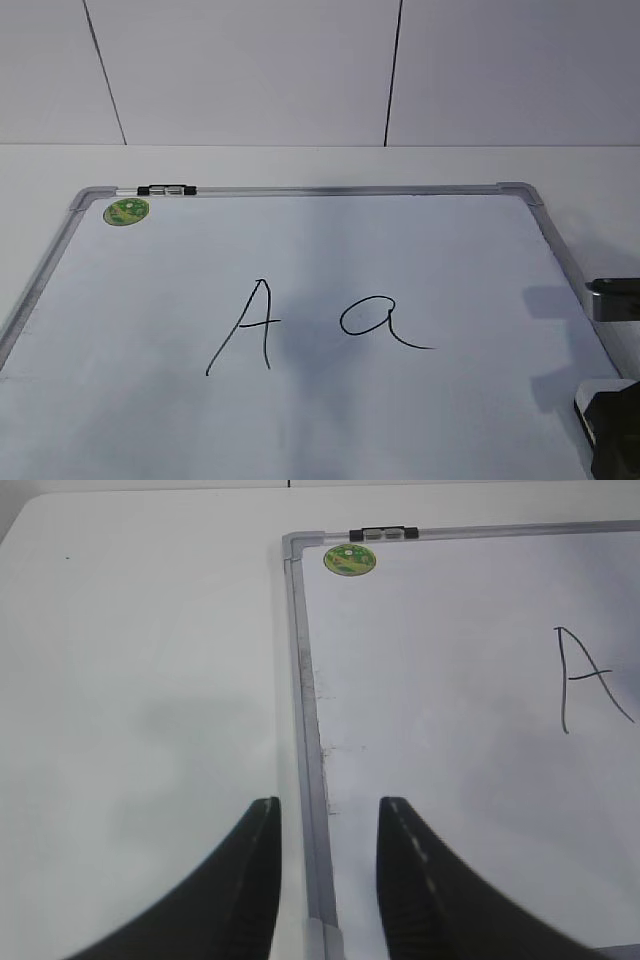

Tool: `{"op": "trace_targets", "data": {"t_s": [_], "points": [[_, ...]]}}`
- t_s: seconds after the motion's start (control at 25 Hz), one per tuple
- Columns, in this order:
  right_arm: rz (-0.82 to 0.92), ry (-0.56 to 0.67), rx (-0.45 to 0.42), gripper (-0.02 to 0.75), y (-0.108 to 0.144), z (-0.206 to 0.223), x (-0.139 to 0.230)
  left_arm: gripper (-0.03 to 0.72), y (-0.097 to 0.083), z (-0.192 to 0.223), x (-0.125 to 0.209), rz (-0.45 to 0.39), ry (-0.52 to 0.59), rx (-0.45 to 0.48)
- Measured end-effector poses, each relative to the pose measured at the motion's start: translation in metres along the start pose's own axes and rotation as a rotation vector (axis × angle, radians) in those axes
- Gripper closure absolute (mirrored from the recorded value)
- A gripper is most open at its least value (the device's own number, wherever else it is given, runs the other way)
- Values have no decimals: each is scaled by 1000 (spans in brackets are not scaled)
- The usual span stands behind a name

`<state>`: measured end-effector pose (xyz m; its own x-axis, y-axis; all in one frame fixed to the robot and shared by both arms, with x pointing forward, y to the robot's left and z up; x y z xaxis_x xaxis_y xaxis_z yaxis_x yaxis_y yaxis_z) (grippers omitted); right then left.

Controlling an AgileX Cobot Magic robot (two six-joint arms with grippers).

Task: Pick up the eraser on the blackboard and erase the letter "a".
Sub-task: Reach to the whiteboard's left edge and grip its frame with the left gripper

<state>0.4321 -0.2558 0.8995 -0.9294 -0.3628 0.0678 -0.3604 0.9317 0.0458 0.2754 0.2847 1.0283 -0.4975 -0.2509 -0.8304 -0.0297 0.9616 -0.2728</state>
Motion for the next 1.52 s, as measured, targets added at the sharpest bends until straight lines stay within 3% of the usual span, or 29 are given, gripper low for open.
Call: {"op": "trace_targets", "data": {"t_s": [1.52], "points": [[6,-32,8,182,-2,1,-7,443,0,0,0,0,0,0]]}}
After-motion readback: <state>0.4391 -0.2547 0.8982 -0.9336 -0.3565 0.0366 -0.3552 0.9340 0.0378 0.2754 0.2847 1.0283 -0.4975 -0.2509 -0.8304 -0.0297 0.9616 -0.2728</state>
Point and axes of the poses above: a point on each arm's last joint axis where the gripper is mounted, z pointing out along that axis toward the gripper, y along the wrist's bending axis when the last joint is at zero, x = y × z, the point moved 5 cm from there along z, pointing out along that axis toward the gripper, and after that the axes turned 14 degrees about -z, right-handed, at the moved point
